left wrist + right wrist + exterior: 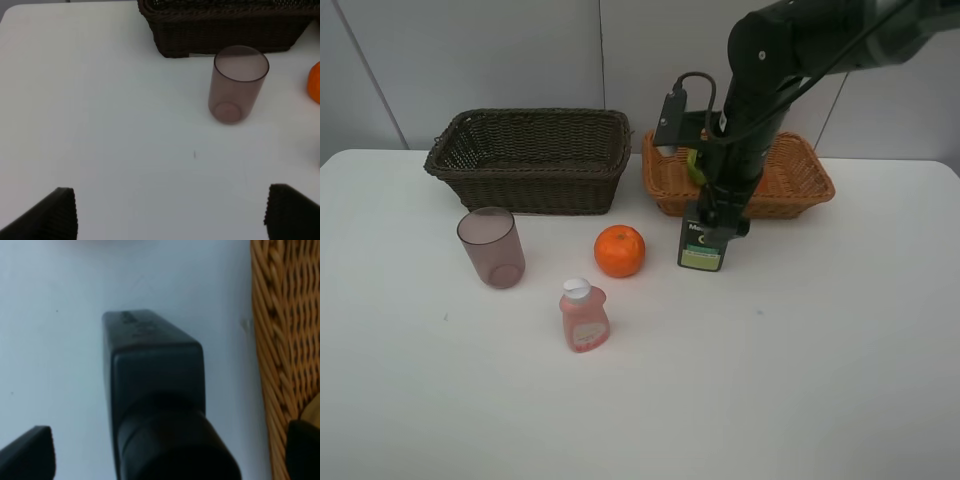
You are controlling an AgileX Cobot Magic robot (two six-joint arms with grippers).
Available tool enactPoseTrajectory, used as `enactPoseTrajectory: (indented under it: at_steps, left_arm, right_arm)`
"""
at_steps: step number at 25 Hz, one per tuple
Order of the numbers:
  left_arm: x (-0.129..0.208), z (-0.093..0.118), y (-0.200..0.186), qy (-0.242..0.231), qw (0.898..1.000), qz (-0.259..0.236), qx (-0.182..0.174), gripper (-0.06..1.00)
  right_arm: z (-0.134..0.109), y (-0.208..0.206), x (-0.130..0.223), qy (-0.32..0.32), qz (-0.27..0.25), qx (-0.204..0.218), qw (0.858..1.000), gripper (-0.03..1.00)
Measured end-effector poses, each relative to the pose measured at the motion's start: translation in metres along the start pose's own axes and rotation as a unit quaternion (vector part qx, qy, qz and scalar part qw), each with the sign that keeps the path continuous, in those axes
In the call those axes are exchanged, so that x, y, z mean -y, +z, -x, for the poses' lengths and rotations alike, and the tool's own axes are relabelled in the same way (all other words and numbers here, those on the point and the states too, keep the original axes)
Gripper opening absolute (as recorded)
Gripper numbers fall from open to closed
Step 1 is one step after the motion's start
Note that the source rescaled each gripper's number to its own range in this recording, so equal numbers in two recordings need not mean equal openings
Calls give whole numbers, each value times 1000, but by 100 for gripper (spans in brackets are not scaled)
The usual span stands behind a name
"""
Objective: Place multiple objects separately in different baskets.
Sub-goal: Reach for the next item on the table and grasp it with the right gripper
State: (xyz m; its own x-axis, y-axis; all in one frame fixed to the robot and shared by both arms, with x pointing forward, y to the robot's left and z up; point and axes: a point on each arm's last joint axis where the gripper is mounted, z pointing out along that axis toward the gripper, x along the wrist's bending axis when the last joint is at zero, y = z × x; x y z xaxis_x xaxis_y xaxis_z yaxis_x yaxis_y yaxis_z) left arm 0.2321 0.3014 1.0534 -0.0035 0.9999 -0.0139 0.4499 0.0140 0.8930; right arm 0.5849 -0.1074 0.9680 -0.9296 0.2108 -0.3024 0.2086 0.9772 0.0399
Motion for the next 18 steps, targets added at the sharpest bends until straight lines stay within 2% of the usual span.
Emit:
enactPoseTrajectory:
  at_steps: [9,11,13,18]
  left_arm:
    - [0,0,0,0,1000,0,0,97]
    - [0,0,0,0,1000,0,0,97]
    - [0,0,0,0,1000,0,0,97]
    - [0,0,0,0,1000,0,0,97]
  right_arm:
    - [-5,29,-4,-7,-5,-13,1000,99]
    - [-5,29,-4,-7,-5,-12,1000,91]
    - [-5,29,-4,-7,-5,-12,1000,75]
    - [-5,29,-4,-5,-6,-15,1000,0]
